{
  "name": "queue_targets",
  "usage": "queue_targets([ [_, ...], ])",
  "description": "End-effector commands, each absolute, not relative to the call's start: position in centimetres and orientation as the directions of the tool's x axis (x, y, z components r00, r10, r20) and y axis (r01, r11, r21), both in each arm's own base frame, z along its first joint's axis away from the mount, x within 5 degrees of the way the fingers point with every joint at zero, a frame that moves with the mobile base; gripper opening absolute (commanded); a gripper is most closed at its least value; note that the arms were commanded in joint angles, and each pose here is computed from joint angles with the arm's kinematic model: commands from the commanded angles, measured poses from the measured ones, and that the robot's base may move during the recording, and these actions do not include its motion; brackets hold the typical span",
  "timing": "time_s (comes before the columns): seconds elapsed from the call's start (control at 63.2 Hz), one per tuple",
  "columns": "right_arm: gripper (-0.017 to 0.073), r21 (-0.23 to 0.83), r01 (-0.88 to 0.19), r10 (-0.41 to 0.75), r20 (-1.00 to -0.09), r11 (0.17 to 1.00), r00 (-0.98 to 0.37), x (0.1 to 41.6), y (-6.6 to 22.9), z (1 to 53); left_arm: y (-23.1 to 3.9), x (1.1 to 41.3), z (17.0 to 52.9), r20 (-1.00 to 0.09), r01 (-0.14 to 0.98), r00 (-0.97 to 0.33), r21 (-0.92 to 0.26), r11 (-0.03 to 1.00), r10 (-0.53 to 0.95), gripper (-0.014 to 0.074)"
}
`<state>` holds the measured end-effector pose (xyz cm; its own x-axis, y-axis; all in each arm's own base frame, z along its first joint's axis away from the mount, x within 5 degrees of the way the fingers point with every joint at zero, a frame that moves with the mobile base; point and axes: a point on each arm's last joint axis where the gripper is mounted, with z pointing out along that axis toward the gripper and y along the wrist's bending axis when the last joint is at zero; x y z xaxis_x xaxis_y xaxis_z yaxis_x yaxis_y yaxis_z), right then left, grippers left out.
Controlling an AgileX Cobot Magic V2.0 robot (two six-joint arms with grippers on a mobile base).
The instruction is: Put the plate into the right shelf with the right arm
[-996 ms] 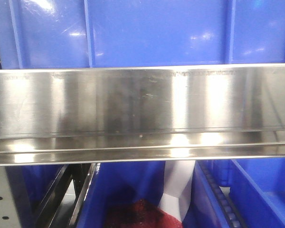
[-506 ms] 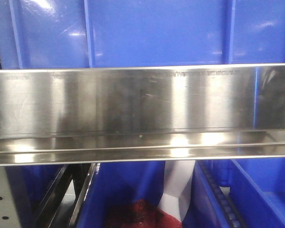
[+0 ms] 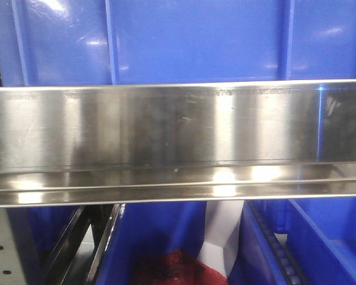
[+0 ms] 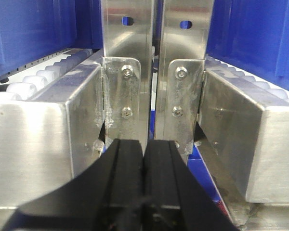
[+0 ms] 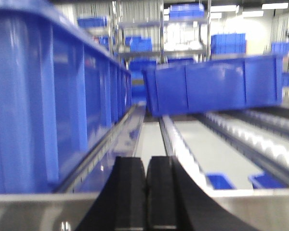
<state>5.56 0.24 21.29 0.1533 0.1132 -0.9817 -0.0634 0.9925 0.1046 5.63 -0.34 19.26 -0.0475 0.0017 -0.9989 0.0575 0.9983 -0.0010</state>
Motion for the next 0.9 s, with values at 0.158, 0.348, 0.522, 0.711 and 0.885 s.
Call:
queue_targets([
  [0.158,0.0056,0.097,-0.062,0.107,-0.974,0.993,0.2,5.36,0.2,21.77,-0.31,5.64,19.72,-0.999,0.054,0.032,-0.01,0.998,-0.012,-0.0047],
  [0.348,0.0056,0.097,-0.061,0.106,-0.979,0.993,0.177,5.4,0.22,21.56,-0.31,5.64,19.72,-0.999,0.054,0.032,-0.01,0.998,-0.012,-0.0047],
  [0.522,0.0056,0.097,-0.06,0.105,-0.983,0.993,0.148,5.44,0.23,21.3,-0.31,5.64,19.72,-0.999,0.054,0.032,-0.01,0.998,-0.012,-0.0047],
  [0.711,0.0056,0.097,-0.06,0.105,-0.983,0.993,0.148,5.44,0.23,21.3,-0.31,5.64,19.72,-0.999,0.054,0.032,-0.01,0.998,-0.012,-0.0047],
  [0.885,0.0056,0.097,-0.06,0.105,-0.983,0.993,0.148,5.44,0.23,21.3,-0.31,5.64,19.72,-0.999,0.054,0.032,-0.01,0.998,-0.012,-0.0047],
])
